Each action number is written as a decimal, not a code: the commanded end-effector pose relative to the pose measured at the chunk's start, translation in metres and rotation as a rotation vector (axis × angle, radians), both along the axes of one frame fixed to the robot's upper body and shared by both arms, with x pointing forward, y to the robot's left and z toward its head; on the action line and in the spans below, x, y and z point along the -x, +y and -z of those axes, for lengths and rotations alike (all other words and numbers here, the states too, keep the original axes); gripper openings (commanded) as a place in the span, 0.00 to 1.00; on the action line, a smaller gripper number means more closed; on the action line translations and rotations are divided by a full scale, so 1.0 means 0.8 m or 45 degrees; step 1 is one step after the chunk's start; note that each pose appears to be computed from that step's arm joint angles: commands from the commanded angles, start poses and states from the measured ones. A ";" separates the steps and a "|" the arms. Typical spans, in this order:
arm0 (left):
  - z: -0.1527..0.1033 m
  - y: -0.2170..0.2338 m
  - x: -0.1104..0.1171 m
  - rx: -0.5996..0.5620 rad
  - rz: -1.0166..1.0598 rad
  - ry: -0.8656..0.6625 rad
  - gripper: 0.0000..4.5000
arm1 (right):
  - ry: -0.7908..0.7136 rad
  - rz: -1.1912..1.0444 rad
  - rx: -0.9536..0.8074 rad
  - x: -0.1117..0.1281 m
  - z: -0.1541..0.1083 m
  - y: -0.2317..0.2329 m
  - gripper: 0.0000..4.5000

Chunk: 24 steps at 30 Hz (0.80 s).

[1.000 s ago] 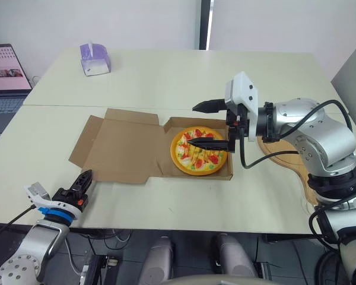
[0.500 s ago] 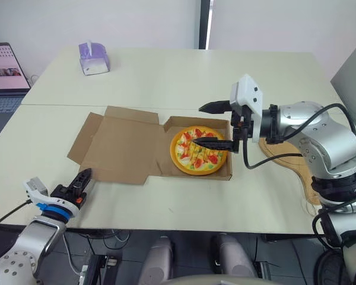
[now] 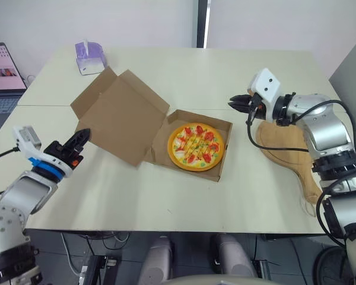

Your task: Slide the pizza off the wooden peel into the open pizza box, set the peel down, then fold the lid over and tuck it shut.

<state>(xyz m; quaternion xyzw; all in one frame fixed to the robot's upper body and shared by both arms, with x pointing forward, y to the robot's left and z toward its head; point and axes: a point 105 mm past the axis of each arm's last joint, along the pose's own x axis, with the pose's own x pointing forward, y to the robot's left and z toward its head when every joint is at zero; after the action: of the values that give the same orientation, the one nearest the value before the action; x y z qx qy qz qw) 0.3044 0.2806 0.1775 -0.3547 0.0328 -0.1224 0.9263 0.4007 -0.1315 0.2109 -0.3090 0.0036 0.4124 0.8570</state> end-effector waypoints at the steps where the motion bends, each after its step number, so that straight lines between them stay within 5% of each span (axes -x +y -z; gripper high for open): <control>1: -0.045 -0.006 -0.013 -0.140 0.053 -0.122 0.00 | -0.078 -0.017 0.042 -0.010 -0.010 -0.005 0.01; 6: -0.078 -0.022 -0.029 -0.248 0.128 -0.206 0.00 | -0.074 0.003 0.068 -0.021 0.002 -0.014 0.01; 15: -0.075 -0.038 -0.049 -0.356 0.223 -0.223 0.00 | -0.039 0.081 0.211 -0.045 0.048 -0.026 0.01; 24: -0.088 -0.049 -0.061 -0.367 0.280 -0.288 0.00 | 0.088 -0.055 0.205 -0.031 0.081 -0.008 0.01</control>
<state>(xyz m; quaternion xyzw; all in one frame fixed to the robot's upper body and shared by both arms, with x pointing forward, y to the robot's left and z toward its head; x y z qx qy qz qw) 0.3536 0.2466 0.2342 -0.2059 0.0069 -0.2384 0.9491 0.4271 -0.1420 0.1334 -0.3616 0.0841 0.4282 0.8239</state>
